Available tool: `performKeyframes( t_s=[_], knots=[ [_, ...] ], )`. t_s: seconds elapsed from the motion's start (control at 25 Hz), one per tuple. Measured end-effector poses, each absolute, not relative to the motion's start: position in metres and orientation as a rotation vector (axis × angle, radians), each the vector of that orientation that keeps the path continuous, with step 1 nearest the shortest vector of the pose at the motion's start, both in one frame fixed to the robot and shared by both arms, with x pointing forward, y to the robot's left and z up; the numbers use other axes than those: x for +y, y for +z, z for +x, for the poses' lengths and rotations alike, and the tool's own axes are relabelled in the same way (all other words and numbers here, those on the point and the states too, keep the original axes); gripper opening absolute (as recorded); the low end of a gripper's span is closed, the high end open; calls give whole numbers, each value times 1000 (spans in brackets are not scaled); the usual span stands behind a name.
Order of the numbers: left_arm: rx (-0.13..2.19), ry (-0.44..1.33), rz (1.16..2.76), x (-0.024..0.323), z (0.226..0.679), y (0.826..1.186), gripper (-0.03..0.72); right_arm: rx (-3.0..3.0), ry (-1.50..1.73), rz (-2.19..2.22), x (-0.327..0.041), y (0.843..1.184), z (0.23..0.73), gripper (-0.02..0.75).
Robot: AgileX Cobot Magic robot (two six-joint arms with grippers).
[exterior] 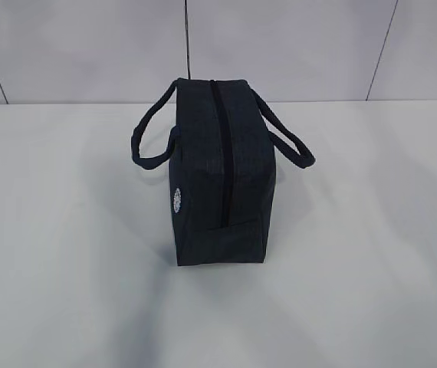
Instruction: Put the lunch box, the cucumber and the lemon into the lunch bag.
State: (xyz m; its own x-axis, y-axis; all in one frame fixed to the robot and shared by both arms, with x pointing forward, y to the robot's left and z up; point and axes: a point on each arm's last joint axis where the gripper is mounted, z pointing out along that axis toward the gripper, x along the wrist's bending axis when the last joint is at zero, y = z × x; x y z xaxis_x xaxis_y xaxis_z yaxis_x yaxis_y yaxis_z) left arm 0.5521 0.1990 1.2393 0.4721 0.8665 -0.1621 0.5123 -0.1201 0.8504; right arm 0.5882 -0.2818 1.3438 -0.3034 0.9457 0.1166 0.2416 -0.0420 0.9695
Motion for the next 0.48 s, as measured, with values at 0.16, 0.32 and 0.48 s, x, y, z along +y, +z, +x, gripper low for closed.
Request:
performKeyframes(
  t_s=[0.16,0.32,0.48],
  knots=[
    [1114,529,1804,202,520,1260,471,1524,1443,1181,-279,1377,541,360],
    [1070,557,1832,207,486,1278,468,1474,1511,1075,-273,1406,489,357],
    [1046,563,1847,213,454,1291,467,1440,1555,1018,-269,1427,431,357]
  ],
)
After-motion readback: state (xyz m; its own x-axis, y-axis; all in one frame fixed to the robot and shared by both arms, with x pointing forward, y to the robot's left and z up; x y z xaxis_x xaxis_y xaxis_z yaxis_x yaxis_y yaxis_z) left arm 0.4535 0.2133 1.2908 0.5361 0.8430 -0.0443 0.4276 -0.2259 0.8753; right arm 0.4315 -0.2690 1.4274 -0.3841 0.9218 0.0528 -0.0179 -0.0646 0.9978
